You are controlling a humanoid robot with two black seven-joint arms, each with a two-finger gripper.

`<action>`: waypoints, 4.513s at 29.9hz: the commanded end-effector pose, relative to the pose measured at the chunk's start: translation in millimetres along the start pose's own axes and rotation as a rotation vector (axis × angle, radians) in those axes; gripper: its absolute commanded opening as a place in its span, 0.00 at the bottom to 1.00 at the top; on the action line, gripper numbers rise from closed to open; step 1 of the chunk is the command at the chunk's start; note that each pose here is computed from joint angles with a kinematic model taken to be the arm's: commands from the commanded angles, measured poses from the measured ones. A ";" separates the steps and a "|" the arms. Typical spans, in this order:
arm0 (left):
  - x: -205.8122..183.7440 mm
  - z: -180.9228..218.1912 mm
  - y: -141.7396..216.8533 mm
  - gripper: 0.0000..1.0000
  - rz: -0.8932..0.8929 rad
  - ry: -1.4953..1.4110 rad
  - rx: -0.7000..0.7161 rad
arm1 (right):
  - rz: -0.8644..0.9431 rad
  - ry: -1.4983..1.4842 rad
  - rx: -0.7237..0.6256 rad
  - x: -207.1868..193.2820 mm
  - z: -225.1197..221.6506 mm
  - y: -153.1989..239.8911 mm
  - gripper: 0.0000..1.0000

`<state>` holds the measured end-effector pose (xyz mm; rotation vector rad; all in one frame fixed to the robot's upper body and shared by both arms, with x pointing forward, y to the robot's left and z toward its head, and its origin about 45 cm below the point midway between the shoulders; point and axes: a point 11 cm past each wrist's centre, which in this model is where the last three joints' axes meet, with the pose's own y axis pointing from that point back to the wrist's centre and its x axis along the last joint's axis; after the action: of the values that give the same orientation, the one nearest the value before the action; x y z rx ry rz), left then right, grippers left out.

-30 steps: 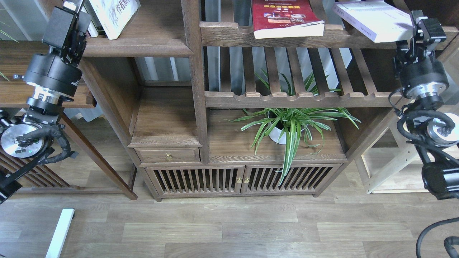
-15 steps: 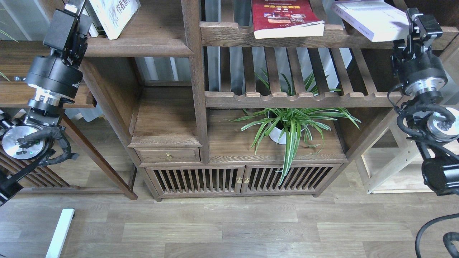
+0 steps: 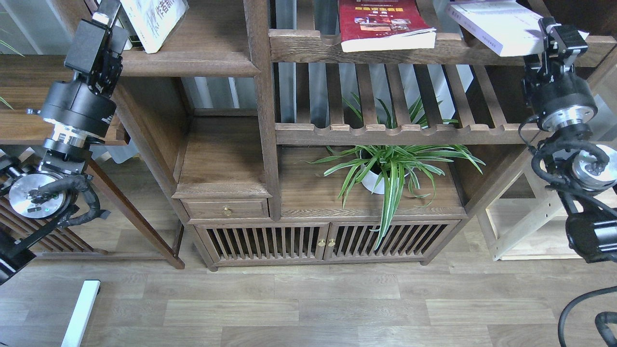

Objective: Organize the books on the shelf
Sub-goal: 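Reach the right gripper to the white book on the top shelf, then pull the white book off the top shelf with the right gripper, then bring the white book toward the left gripper, raising the left gripper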

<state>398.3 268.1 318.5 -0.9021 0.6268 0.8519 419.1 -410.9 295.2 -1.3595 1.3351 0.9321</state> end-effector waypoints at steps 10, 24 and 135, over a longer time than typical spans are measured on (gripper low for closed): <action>-0.7 -4.0 -0.9 0.98 -0.003 0.010 0.002 | -0.014 0.001 0.003 -11.6 -0.4 -9.0 0.66; 0.7 -3.0 0.4 0.98 0.001 0.008 -0.001 | -0.025 -0.045 -0.031 -3.6 24.4 -7.3 0.27; -45.1 -220.2 24.9 0.93 -0.082 0.368 0.351 | 0.132 0.251 -0.136 107.7 -61.0 190.7 0.02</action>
<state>331.9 85.9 238.0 -0.7437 0.9653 0.5047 234.4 -481.3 181.5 -1.5459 1.5941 0.9784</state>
